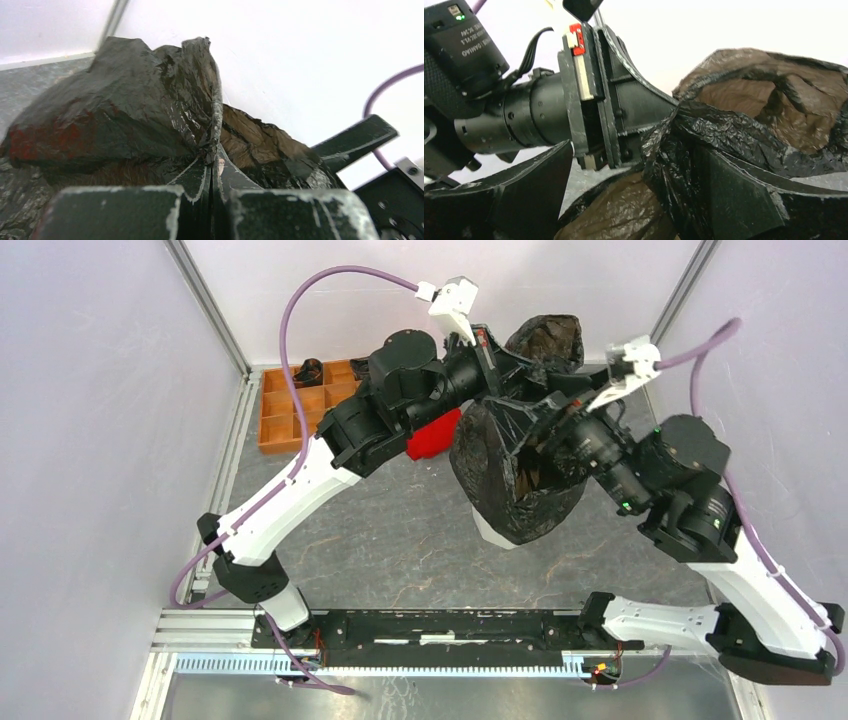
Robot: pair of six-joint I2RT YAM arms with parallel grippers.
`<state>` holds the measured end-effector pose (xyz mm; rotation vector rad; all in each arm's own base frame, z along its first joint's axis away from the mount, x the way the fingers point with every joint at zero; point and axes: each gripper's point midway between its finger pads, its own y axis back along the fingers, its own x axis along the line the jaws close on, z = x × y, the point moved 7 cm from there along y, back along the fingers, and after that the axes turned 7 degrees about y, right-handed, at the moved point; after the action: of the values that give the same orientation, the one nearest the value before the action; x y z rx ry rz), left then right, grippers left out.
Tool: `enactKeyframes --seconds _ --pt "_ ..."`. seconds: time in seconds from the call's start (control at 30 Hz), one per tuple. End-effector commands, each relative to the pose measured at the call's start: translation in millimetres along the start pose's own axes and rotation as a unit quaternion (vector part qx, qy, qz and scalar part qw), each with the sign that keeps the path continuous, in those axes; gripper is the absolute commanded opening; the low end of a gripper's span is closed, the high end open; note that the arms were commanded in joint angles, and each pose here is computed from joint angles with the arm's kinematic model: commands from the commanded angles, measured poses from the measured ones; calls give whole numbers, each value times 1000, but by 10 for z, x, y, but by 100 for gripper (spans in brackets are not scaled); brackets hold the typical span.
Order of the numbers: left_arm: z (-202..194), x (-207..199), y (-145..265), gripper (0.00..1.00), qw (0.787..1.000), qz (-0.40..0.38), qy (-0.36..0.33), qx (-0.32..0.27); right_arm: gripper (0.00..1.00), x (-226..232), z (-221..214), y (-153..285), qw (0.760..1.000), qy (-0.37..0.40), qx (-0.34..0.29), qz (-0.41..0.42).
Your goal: Put the trash bags into the trash bin
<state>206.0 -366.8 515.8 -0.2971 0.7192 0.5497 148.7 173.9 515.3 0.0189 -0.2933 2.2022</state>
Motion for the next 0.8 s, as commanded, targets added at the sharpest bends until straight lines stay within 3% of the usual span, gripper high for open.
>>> enactKeyframes --seconds 0.0,0.03,0.07,0.13,0.17,0.23,0.27,0.53,0.67,0.77 --pt "215 -304 122 2 998 -54 20 -35 98 22 28 -128 999 21 23 -9" --pt "229 -315 137 2 998 -55 19 -36 98 2 3 -144 999 30 28 -18" --pt "250 -324 161 2 998 -56 17 -40 89 -18 -15 -150 999 38 28 -25" --pt "274 -334 190 2 997 -55 15 -44 51 -63 -30 -149 998 50 25 -39" --pt "289 -345 211 2 997 -56 15 -46 39 -89 -25 -137 997 55 23 -48" --pt "314 -359 239 3 997 -58 13 -49 35 -131 -19 -120 996 66 18 -61" --pt "326 -368 254 3 997 -58 13 -51 36 -145 -17 -111 995 69 16 -65" --pt "416 -367 292 4 996 -48 -6 -72 82 -26 -39 -69 996 83 1 9" --pt "422 -303 298 3 996 -27 -18 -79 95 -66 23 99 997 70 -29 16" --pt "442 -289 320 2 996 -20 -21 -85 98 -97 33 151 997 71 -34 12"
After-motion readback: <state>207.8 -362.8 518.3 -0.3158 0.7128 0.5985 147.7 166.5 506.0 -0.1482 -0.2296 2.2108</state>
